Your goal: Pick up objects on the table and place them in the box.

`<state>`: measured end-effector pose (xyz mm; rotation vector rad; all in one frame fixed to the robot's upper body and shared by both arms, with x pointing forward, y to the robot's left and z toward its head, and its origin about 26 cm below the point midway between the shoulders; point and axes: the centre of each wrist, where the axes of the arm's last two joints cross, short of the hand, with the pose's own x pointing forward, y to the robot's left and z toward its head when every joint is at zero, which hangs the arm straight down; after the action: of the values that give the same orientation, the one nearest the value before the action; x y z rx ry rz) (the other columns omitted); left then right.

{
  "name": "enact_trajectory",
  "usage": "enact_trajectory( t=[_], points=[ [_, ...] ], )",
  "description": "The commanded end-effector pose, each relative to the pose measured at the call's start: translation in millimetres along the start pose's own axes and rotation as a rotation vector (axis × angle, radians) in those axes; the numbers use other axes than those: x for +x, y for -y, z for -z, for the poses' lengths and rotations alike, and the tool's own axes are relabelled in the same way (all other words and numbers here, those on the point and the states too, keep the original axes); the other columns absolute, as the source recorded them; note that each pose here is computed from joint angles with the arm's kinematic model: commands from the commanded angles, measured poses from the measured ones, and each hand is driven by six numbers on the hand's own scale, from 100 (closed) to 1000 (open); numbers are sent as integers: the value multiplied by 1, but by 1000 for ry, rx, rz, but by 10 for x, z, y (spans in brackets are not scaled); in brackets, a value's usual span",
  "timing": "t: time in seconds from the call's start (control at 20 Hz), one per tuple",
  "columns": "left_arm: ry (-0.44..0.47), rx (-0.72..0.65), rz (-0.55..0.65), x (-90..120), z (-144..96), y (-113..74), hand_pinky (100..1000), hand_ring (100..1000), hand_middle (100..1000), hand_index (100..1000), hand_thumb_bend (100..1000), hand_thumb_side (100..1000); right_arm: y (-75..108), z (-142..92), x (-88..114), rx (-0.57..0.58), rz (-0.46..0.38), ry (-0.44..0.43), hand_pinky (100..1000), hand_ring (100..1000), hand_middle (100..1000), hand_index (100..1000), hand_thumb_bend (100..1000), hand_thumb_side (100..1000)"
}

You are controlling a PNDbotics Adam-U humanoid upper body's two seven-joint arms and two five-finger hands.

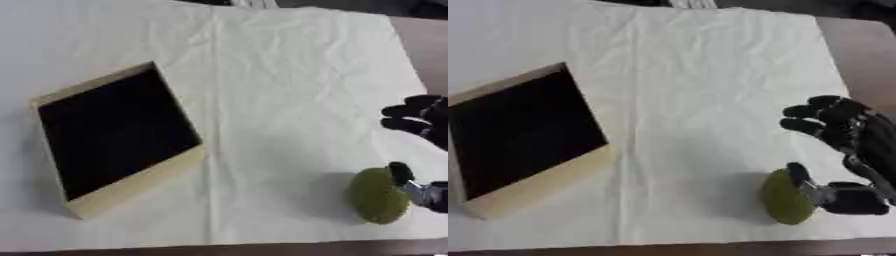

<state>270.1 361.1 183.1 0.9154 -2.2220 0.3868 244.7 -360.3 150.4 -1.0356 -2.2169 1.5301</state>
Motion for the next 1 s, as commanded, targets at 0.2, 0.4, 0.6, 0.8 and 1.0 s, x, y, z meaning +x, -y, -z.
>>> enact_trajectory(
  t=[0.2, 0.4, 0.6, 0.8, 1.0],
  points=[
    [42, -9, 6, 74, 78, -23, 500, 521, 600, 701, 246, 586, 44, -52, -67, 33, -28, 37, 795, 717, 787, 863, 100, 803],
    [43, -9, 5, 76, 81, -19, 500, 522, 600, 701, 245, 586, 21, -87, -86, 39, -35, 51, 794, 720, 788, 865, 100, 809],
    [43, -8, 4, 77, 82, -18, 500, 522, 600, 701, 245, 586, 4, -108, -97, 37, -36, 51, 794, 720, 788, 865, 100, 809],
    [43, -13, 2, 78, 79, -13, 500, 523, 602, 701, 244, 586, -10, -110, -81, 37, -26, 70, 793, 721, 786, 867, 100, 813],
    [43, -14, 0, 79, 79, -11, 500, 523, 602, 701, 244, 586, -32, -143, -95, 56, -22, 78, 791, 724, 776, 870, 126, 800]
  ],
)
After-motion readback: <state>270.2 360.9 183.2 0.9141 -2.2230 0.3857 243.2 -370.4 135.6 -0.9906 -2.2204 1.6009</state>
